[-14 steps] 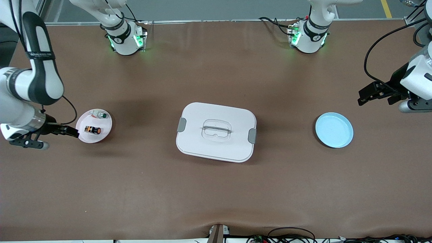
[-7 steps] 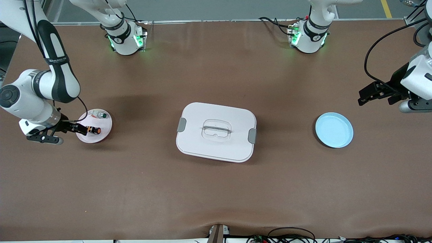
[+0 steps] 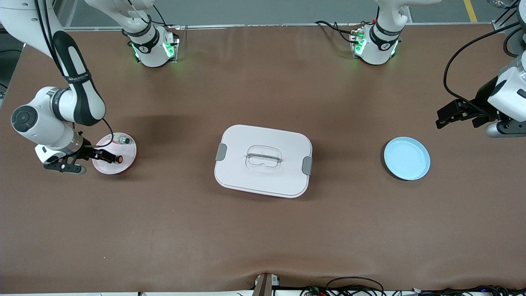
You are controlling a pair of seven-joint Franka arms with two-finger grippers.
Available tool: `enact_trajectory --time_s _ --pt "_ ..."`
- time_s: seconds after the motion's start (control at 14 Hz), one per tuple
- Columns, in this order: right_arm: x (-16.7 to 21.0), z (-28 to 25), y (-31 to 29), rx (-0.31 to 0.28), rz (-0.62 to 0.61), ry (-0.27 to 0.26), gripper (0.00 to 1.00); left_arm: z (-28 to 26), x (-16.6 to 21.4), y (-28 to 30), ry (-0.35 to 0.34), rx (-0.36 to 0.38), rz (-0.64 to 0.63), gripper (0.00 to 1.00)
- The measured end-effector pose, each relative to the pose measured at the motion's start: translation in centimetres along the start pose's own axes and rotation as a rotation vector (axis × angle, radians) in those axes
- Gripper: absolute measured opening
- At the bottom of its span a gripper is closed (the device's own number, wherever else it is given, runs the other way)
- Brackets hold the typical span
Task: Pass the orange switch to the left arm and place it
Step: 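Move the right gripper down over the orange switch on the pink plate, then close the right gripper on the orange switch and lift it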
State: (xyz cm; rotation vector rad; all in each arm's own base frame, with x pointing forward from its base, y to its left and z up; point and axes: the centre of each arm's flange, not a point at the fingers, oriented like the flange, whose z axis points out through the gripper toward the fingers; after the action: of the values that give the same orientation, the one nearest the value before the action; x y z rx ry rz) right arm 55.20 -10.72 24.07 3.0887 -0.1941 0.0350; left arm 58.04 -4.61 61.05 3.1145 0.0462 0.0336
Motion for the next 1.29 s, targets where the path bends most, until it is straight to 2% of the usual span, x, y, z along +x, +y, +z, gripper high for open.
enact_trajectory --time_s 0.43,1.29 --pt "-0.6 2.8 -0.1 -0.003 -0.001 -0.039 1.0 0.0 0.0 0.0 0.0 0.0 0.0 1.0" --pt "-1.7 5.2 -0.4 0.014 0.019 -0.086 1.0 0.0 0.0 0.0 0.0 0.0 -0.001 1.0"
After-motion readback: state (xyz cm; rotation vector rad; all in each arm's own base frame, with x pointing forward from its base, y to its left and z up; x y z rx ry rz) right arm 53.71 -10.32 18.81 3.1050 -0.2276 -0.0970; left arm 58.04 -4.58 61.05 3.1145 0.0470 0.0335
